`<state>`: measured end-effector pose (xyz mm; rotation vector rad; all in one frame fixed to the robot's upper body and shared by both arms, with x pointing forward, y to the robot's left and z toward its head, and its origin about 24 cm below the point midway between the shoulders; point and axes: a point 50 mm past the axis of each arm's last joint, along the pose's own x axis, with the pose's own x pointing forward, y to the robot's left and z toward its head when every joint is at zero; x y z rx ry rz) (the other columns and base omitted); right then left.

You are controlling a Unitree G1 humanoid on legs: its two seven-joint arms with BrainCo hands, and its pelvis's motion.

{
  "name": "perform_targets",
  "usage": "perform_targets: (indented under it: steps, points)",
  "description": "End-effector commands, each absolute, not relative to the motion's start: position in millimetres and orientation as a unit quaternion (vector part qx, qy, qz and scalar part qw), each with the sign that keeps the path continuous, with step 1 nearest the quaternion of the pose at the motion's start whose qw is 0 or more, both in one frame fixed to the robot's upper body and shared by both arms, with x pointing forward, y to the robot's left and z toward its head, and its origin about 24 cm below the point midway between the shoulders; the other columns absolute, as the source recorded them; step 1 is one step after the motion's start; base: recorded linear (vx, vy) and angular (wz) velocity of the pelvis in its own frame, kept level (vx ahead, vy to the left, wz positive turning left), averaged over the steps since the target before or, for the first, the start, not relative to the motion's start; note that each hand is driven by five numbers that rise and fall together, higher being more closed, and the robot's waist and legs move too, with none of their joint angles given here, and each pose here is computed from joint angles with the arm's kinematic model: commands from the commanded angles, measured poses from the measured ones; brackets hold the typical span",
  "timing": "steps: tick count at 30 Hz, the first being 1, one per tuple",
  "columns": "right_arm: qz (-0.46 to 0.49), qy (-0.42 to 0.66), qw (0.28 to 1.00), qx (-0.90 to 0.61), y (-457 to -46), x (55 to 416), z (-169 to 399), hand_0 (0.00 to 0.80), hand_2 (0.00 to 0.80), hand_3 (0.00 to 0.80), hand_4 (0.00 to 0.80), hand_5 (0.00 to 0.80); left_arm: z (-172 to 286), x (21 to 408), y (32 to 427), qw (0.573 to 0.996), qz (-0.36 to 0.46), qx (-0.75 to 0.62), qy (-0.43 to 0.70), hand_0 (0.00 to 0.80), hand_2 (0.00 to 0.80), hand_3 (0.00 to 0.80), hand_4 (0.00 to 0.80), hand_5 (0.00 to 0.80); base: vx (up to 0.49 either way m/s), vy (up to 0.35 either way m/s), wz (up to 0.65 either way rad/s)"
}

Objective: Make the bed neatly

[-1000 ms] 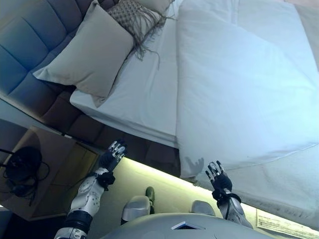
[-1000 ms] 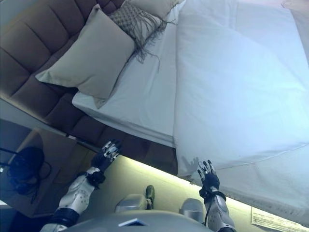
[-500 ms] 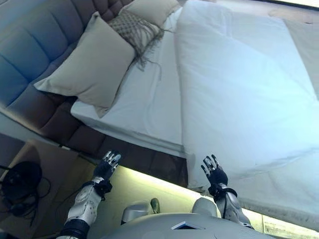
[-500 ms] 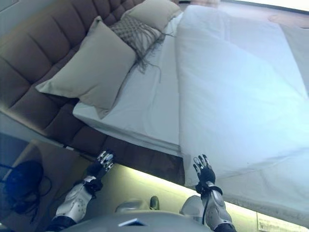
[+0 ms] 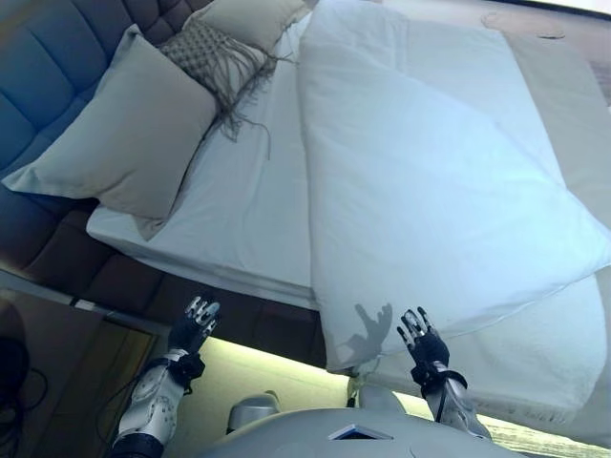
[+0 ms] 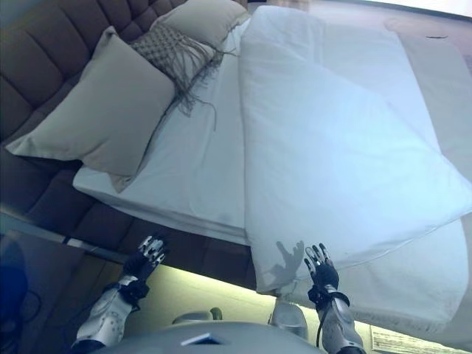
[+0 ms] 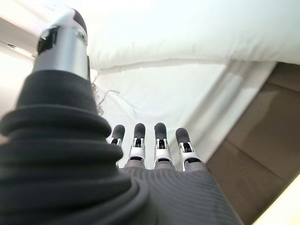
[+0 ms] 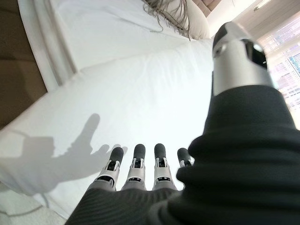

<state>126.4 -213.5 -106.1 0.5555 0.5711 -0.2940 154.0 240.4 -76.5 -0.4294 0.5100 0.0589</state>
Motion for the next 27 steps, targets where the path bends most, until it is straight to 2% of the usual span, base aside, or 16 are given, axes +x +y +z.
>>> perform_targets:
  steps: [1, 11, 16, 24, 27]
  points:
    - [-0.124, 0.236, 0.921, 0.284, -210.1, 145.9, -93.7, 0.000, 0.000, 0.000, 0.000, 0.000, -58.4, 175.7, 246.0, 0.959, 0.003, -0.200, 0.201, 0.000, 0.000, 0.000, 0.000, 0.000, 0.113, -0.289, 0.17]
    - [-0.108, 0.236, 0.930, 0.259, -218.2, 169.7, -88.7, 0.000, 0.000, 0.000, 0.000, 0.000, -61.6, 189.6, 219.2, 0.955, -0.019, -0.228, 0.188, 0.000, 0.000, 0.000, 0.000, 0.000, 0.086, -0.237, 0.19]
    - [-0.106, 0.235, 0.934, 0.246, -219.6, 170.2, -83.9, 0.000, 0.000, 0.000, 0.000, 0.000, -65.9, 183.8, 219.7, 0.952, -0.004, -0.239, 0.192, 0.000, 0.000, 0.000, 0.000, 0.000, 0.179, 0.100, 0.05]
    - [-0.119, 0.243, 0.928, 0.255, -224.7, 148.8, -89.9, 0.000, 0.000, 0.000, 0.000, 0.000, -75.9, 162.3, 229.5, 0.946, 0.006, -0.236, 0.221, 0.000, 0.000, 0.000, 0.000, 0.000, 0.242, 0.107, 0.29]
    - [-0.123, 0.244, 0.928, 0.252, -228.7, 142.0, -91.7, 0.000, 0.000, 0.000, 0.000, 0.000, -72.0, 165.7, 233.0, 0.946, -0.001, -0.240, 0.217, 0.000, 0.000, 0.000, 0.000, 0.000, 0.187, 0.165, -0.21]
